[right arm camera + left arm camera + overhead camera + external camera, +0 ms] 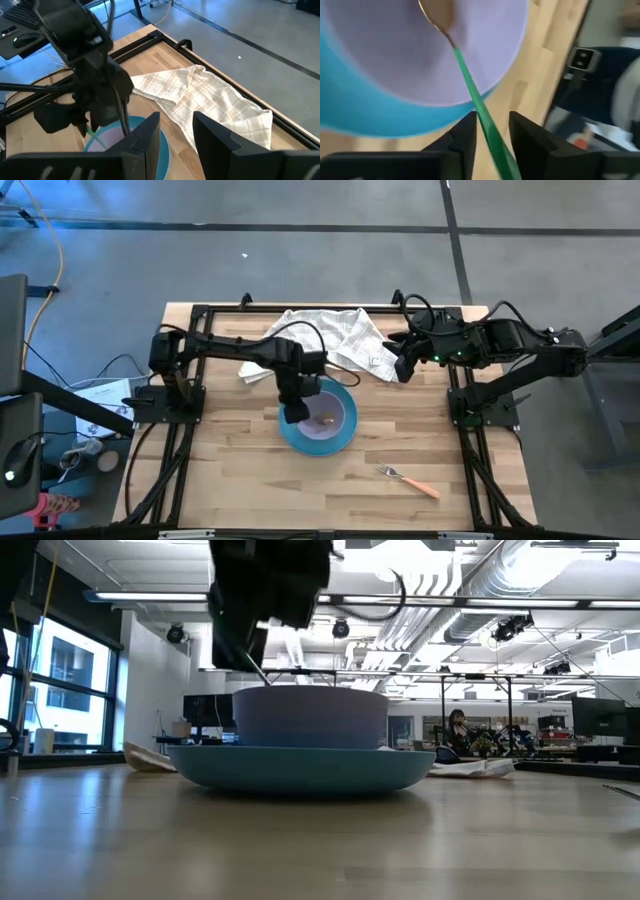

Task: Set table place
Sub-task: Put the green spoon into the purple bowl, then put the orange fork to the left of the blue plate

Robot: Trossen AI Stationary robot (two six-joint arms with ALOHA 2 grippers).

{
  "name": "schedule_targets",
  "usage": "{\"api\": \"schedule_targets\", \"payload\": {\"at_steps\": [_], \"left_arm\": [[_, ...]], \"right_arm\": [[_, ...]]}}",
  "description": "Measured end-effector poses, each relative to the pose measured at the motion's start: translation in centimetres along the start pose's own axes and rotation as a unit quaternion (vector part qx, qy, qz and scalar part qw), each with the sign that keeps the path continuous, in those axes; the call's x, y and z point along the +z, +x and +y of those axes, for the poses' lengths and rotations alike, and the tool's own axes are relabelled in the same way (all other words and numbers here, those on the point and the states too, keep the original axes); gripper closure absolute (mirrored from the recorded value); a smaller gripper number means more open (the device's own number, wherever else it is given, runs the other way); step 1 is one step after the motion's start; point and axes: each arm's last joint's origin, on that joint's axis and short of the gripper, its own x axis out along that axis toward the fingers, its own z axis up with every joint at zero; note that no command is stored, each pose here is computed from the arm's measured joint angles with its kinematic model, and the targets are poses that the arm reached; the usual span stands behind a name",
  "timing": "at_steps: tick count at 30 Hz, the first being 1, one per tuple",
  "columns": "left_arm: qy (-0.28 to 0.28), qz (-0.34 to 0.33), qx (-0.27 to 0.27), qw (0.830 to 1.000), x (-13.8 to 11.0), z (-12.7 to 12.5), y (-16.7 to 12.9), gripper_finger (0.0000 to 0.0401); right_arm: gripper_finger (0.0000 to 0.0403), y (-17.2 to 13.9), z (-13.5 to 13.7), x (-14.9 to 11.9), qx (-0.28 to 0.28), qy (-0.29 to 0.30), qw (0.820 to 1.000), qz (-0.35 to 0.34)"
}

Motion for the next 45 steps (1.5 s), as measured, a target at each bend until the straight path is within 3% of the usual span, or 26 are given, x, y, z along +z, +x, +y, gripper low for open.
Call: {"api": "schedule_targets", "payload": {"at_steps": [7,13,18,20,23,28,32,35,41,45], "left_arm": [[0.014,-0.011,0.111,0.994,0.0,-1.1,-2.8,0.0242],[0.033,-0.011,0.124,0.992,0.0,-1.3,-3.3,0.0215],[0.046,-0.041,0.145,0.987,0.2,-2.3,-4.9,0.0237],[0.057,-0.061,0.165,0.983,0.2,-3.1,-5.8,0.0256],[0.062,-0.089,0.237,0.965,-0.9,-4.3,-8.0,0.0298],[0.042,-0.146,0.343,0.927,-4.5,-6.1,-11.2,0.0390],[-0.002,-0.206,0.375,0.904,-8.9,-6.9,-14.8,0.0388],[-0.033,-0.262,0.392,0.881,-12.4,-7.2,-17.1,0.0398],[-0.073,-0.363,0.354,0.859,-19.6,-6.5,-20.3,0.0399],[-0.109,-0.404,0.342,0.841,-23.0,-5.3,-20.6,0.0400]], "right_arm": [[0.0295,0.0,0.0,-0.1,0.005,0.008,1.000,0.005],[0.0295,0.0,-0.3,-0.5,-0.008,0.009,1.000,0.027],[0.0304,1.9,-0.1,-2.5,-0.077,0.015,0.990,0.120],[0.0325,3.4,0.3,-3.5,-0.112,0.006,0.981,0.161],[0.0379,6.2,1.7,-4.6,-0.132,-0.011,0.970,0.202],[0.0400,11.3,3.9,-6.8,-0.126,-0.052,0.953,0.271],[0.0402,14.6,4.5,-8.8,-0.123,-0.080,0.929,0.341],[0.0403,16.5,4.2,-10.4,-0.101,-0.078,0.923,0.364],[0.0403,18.0,0.9,-14.9,0.004,0.055,0.935,0.350],[0.0403,15.8,-0.4,-16.3,0.018,0.119,0.938,0.325]]}}
